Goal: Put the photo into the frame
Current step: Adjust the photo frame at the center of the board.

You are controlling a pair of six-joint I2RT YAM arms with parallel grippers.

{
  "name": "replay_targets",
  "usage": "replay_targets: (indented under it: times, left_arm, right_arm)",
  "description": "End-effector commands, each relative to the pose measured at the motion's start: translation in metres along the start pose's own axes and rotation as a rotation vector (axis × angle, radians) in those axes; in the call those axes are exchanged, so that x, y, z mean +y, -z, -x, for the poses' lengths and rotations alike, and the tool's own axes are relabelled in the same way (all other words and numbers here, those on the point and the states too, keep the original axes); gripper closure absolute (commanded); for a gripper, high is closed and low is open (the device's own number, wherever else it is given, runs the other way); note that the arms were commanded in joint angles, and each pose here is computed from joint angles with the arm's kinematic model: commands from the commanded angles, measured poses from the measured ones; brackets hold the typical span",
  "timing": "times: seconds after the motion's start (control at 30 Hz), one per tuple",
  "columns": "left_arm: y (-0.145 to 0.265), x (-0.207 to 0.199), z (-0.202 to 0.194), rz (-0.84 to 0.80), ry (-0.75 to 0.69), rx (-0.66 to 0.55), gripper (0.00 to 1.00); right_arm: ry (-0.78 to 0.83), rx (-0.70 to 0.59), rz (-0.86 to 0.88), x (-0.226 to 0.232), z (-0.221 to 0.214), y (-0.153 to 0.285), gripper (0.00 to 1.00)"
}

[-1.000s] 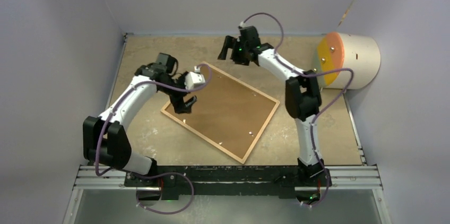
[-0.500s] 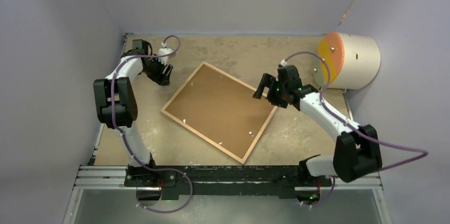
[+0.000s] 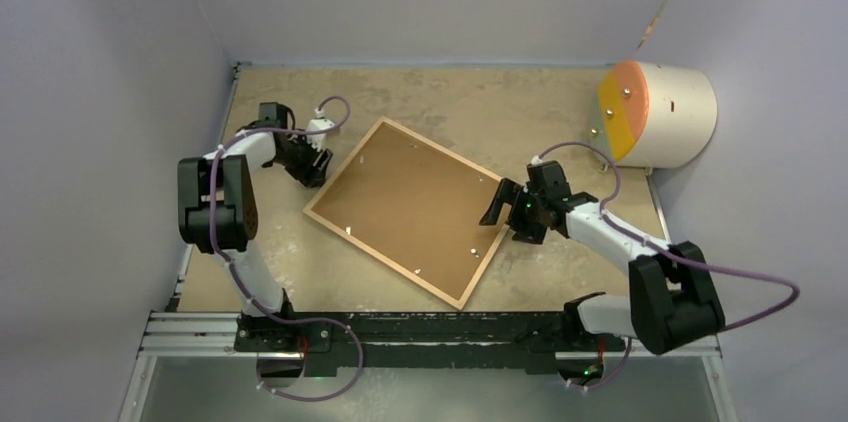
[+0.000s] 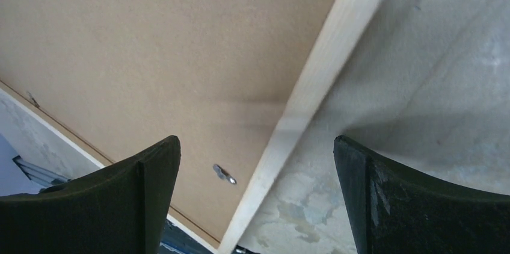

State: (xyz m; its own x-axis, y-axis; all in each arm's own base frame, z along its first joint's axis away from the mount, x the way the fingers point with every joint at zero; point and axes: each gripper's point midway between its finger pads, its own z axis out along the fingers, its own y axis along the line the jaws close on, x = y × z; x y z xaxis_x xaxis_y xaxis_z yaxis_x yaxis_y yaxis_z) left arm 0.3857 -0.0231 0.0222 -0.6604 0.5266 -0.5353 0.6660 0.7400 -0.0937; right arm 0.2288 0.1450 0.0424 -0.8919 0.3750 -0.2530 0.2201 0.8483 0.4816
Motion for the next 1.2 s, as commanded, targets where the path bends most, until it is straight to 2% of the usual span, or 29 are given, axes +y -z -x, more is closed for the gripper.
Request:
replay_targets:
  times: [0.0,0.13,0.3,0.43,0.53,0.67,0.73,0.8,0.93,1.17]
  left_arm:
    - [-0.001,-0.044,-0.025,-0.107,-0.061,0.039,0.46]
    - [0.005,-0.077,-0.048,-0.184,-0.135,0.099,0.46]
    - [0.027,-0.111,-0.071,-0.285,-0.210,0.136,0.46]
    - [0.046,-0.127,-0.075,-0.341,-0.267,0.144,0.44]
    - [0.059,-0.128,-0.065,-0.339,-0.288,0.109,0.42]
    - [0.063,-0.105,-0.036,-0.279,-0.181,0.024,0.42]
    - [0.059,-0.098,-0.026,-0.285,-0.093,-0.004,0.42]
    - [0.050,-0.090,-0.020,-0.274,-0.004,-0.012,0.45]
    - [0.030,-0.070,-0.025,-0.241,0.129,-0.004,0.60]
    - [0.018,-0.073,-0.036,-0.336,0.240,-0.021,0.77]
  right_arm:
    - [0.058,-0.045,0.108,0.031,0.030,-0.008,0.01]
    - [0.105,-0.080,0.135,0.054,0.060,-0.009,0.01]
    - [0.144,-0.034,0.121,0.067,0.077,-0.021,0.01]
    - [0.136,-0.039,0.082,0.067,0.088,-0.024,0.01]
    - [0.149,-0.099,0.011,0.064,0.107,-0.015,0.01]
    - [0.166,-0.240,0.067,0.090,0.138,0.009,0.03]
    - [0.161,-0.247,0.175,0.117,0.137,0.013,0.07]
    - [0.180,-0.230,0.236,0.141,0.128,0.008,0.09]
    - [0.250,-0.147,0.345,0.194,0.094,-0.013,0.14]
    - [0.315,-0.001,0.468,0.267,0.044,-0.068,0.22]
